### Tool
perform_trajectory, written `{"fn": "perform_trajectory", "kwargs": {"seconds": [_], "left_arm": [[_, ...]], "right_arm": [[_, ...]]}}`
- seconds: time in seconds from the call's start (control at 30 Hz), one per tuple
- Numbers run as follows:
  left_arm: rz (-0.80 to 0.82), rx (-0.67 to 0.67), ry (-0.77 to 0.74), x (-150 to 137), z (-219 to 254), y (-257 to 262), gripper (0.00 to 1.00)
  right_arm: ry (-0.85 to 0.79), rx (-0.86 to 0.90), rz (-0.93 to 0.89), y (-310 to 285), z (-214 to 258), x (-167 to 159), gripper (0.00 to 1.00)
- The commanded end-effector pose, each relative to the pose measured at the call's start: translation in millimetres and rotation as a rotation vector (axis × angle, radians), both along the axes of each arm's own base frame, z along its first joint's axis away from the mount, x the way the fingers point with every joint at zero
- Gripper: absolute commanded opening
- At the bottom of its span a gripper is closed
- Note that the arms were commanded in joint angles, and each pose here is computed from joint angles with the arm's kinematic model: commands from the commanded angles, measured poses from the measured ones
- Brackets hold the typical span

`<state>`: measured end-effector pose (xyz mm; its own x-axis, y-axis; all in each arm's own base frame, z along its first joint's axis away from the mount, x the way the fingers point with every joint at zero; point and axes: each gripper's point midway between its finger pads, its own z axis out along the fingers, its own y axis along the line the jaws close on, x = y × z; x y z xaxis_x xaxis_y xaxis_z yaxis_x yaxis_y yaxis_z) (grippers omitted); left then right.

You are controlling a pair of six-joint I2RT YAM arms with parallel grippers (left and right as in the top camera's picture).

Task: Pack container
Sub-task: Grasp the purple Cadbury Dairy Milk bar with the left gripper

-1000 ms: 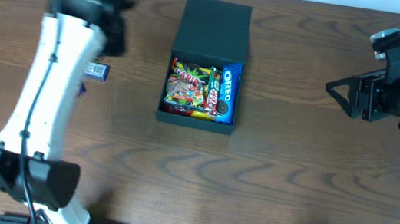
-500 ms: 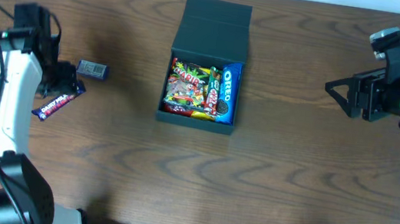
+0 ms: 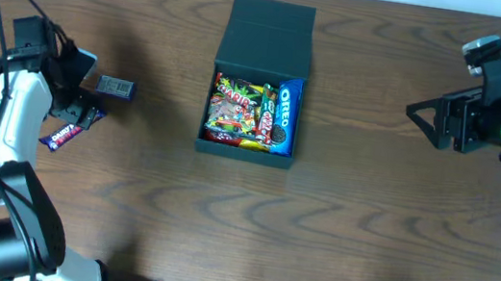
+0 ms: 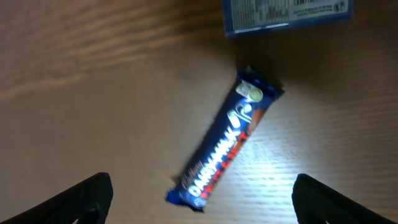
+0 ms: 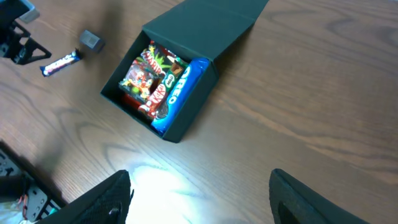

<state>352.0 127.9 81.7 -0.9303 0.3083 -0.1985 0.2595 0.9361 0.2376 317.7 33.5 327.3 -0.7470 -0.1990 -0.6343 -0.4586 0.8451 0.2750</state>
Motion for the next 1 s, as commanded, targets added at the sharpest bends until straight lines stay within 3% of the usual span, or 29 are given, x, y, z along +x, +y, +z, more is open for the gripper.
{"fn": "perform_trajectory", "kwargs": {"seconds": [0.0,0.23,0.67,0.97], "left_arm": [[-0.126,0.014,0.049,1.2,-16.4,0.6,0.94],[-0.192,-0.009,0.148,-1.7,-56.9,-0.5,0.89],[-0.230,-0.052,0.184,3.7,-96.3,-4.4,0.81],[-0.234,-0.066,0.217,-4.1,-98.6,-7.0,0.56]], "right_arm": [[0.008,-0.003,0.019,2.8,-2.5,-0.4,0.72],[0.020,0.006,0.005,2.9,-2.7,-0.8,0.76],[0.039,0.027,-0.028,2.8,-2.3,-0.2,0.77],[0.038,0.034,-0.041,2.5,-1.4,1.7,0.77]]}}
